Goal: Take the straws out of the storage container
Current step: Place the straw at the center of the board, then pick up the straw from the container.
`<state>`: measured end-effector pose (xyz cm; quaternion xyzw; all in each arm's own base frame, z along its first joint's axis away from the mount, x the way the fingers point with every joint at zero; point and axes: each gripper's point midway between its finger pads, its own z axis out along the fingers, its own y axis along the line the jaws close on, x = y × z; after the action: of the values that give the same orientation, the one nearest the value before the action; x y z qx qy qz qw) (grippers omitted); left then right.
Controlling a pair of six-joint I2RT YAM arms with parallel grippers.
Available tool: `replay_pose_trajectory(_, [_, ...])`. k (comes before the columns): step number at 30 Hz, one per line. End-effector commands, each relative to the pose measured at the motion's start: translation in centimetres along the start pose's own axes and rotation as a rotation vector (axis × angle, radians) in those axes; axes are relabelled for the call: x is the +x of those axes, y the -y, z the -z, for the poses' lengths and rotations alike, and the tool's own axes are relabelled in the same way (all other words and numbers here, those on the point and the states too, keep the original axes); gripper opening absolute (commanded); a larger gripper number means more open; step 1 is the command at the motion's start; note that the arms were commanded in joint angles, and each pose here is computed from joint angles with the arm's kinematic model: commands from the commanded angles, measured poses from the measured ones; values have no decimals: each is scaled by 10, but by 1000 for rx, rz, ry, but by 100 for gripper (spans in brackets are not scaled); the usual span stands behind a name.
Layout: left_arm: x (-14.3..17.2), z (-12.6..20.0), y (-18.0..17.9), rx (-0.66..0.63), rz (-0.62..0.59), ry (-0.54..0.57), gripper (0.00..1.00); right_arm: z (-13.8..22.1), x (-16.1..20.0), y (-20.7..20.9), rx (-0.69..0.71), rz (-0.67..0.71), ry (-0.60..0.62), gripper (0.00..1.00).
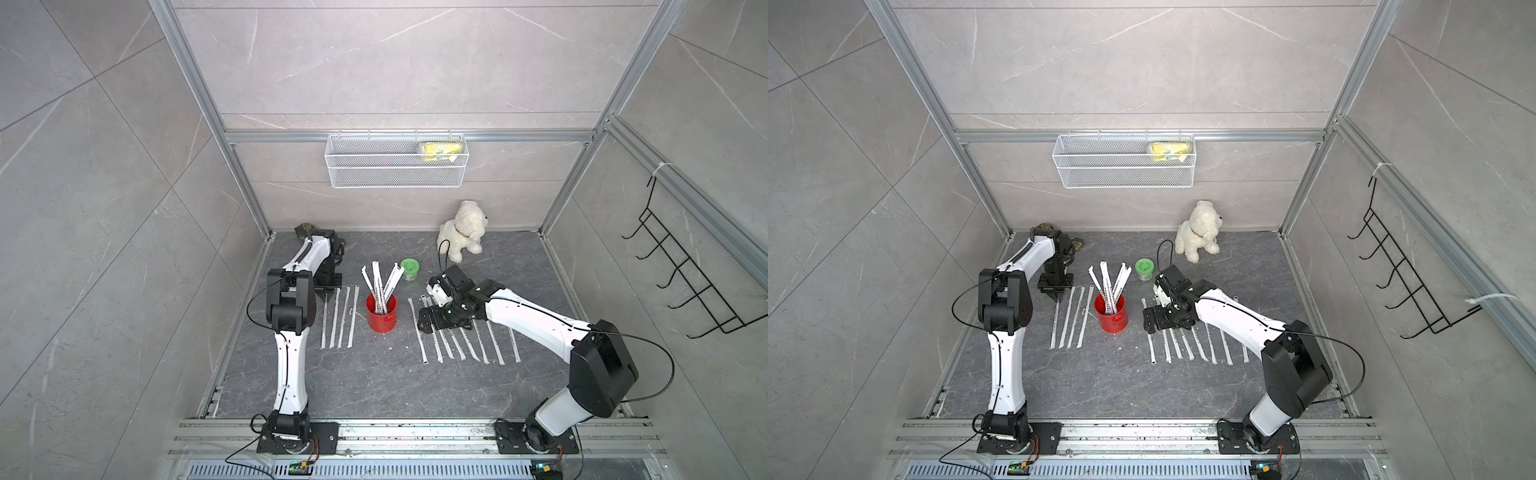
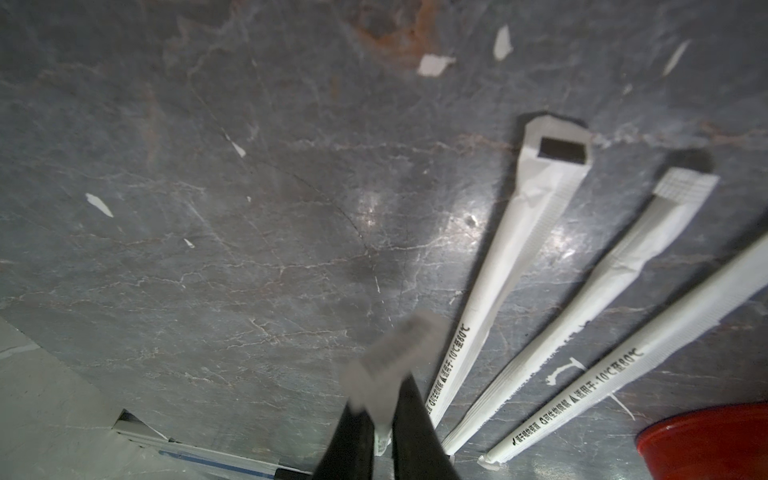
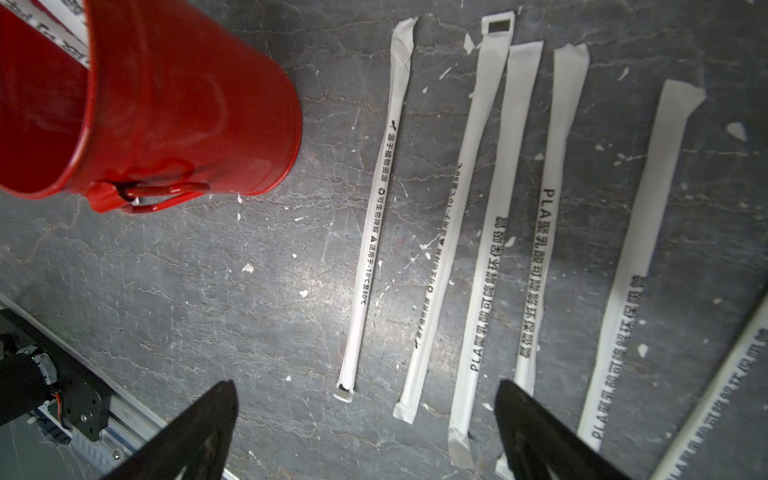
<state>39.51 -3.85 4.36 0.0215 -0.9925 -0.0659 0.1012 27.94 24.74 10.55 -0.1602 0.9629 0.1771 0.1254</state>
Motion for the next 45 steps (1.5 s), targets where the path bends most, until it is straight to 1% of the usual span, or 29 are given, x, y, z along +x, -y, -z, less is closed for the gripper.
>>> replay_pose_trajectory(1, [-4, -7, -1, 2, -14, -21, 15, -5, 2, 3, -1, 0, -8, 100])
replay_pose_trajectory(12, [-4, -7, -2, -9, -14, -20, 19, -5, 2, 2, 0, 0, -12, 100])
replay_pose_trajectory(16, [-3, 0, -5, -15, -6, -6, 20, -4, 1, 2, -1, 0, -8, 100])
replay_pose_trajectory(20, [0, 32, -11, -12, 11, 71, 21, 1, -1, 1, -4, -4, 4, 100])
replay_pose_trajectory(23, [7, 65, -17, -12, 22, 149, 22, 6, -2, -1, -8, -10, 17, 100])
replay_pose_trajectory(27, [22, 117, -21, 10, 44, 288, 23, 15, -4, -3, -14, -25, 40, 100])
replay_pose_trajectory(29, [32, 140, -16, 46, 55, 364, 23, 21, -5, -4, -15, -31, 53, 100])
replay_pose_trajectory(31, [43, 160, -3, 128, 46, 451, 23, 27, -5, -4, -14, -32, 67, 100])
replay_pose_trajectory(34, [60, 182, 26, 306, 17, 593, 23, 36, -5, -3, -2, -35, 78, 100])
replay_pose_trajectory(36, [75, 199, 43, 433, 22, 701, 23, 40, -4, -3, 5, -35, 74, 100])
replay_pose_trajectory(39, [102, 216, 59, 563, 22, 817, 26, 47, -3, -4, 7, -32, 77, 100])
replay_pose_trajectory(41, [118, 219, 67, 614, 10, 869, 30, 49, -3, -3, 9, -31, 82, 100])
replay_pose_trajectory(42, [124, 219, 70, 632, 6, 900, 34, 50, -4, -3, 11, -30, 84, 100])
replay_pose_trajectory(45, [132, 209, 81, 681, -15, 914, 42, 49, -5, -6, -2, -39, 82, 100])
